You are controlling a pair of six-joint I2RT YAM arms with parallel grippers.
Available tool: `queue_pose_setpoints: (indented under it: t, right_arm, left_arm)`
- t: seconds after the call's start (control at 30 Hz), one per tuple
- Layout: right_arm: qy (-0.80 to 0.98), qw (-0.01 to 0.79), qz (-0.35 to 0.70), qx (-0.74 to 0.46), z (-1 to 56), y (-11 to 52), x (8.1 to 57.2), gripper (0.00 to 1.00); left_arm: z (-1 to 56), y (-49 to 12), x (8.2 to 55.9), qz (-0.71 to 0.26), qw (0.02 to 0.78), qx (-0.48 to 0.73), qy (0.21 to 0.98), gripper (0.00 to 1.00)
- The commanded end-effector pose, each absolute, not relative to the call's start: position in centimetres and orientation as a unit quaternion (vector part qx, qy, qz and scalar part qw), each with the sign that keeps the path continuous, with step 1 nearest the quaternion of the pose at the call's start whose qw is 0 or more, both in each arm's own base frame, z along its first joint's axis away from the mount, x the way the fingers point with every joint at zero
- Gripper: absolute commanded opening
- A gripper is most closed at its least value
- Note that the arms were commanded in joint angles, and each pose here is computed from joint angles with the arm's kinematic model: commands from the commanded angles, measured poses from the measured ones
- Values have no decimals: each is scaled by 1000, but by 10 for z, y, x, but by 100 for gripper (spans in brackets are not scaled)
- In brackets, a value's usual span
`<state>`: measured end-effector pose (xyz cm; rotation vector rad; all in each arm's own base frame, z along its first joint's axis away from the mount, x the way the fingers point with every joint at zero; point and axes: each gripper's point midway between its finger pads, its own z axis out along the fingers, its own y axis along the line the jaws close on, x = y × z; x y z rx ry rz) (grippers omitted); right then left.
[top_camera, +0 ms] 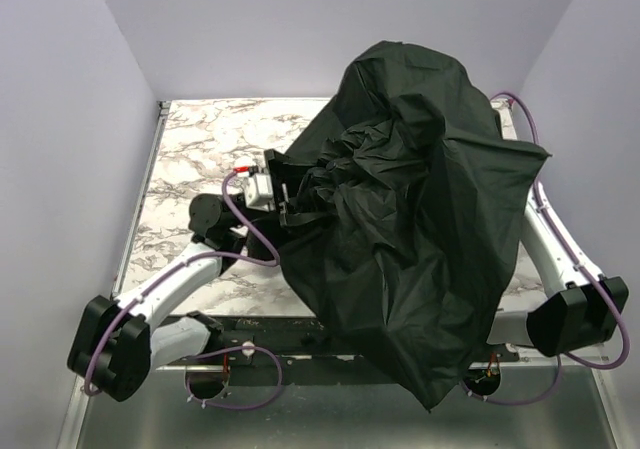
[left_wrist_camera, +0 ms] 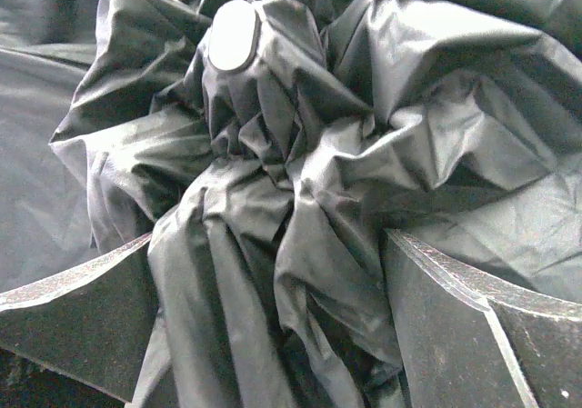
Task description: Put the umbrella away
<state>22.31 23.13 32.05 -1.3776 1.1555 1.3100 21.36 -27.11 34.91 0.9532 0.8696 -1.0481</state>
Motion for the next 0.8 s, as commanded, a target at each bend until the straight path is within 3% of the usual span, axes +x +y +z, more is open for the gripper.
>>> queue_pose_setpoints:
  t: [0.0,0.07,0.13,0.17,0.3,0.33,0.37,0.4,0.5,0.57,0.63,0.77]
  right_arm:
    - [432,442,549,-563,332,233,207,0]
    - [436,439,550,-561,328,233,207,0]
    - [441,437,550,-559,324,233,207,0]
    - [444,435,551,-557,321,233,206,0]
    - [458,435,543,-553,314,233,207,0]
    - [461,435,541,-553,312,233,208,0]
    - [466,433,540,-551,310,234,208,0]
    - [470,431,540,-550,307,235,209,0]
    - [480,426,537,-547,303,239,211,0]
    - [494,424,531,-542,301,242,215,0]
    - [506,424,524,-538,296,245,220,0]
    - [530,416,520,-526,283,249,225,0]
  left_arm:
    - [401,-282,194,-507,695,412,300,92]
    - [404,-291,192,-523,681,416,299,81]
    - [406,-299,191,-539,665,422,298,62]
    - [406,-301,192,-546,658,424,300,57]
    - [407,-305,195,-555,654,414,304,48]
    - [407,-306,198,-553,656,410,308,36]
    - [408,-308,202,-555,655,402,319,15]
    - [407,-311,206,-560,650,395,329,2]
    - [405,-322,203,-576,635,397,327,0]
    - [404,-330,201,-583,632,394,324,7]
    - [402,-339,199,-591,626,394,322,8]
    - [406,-355,196,-610,612,393,315,0]
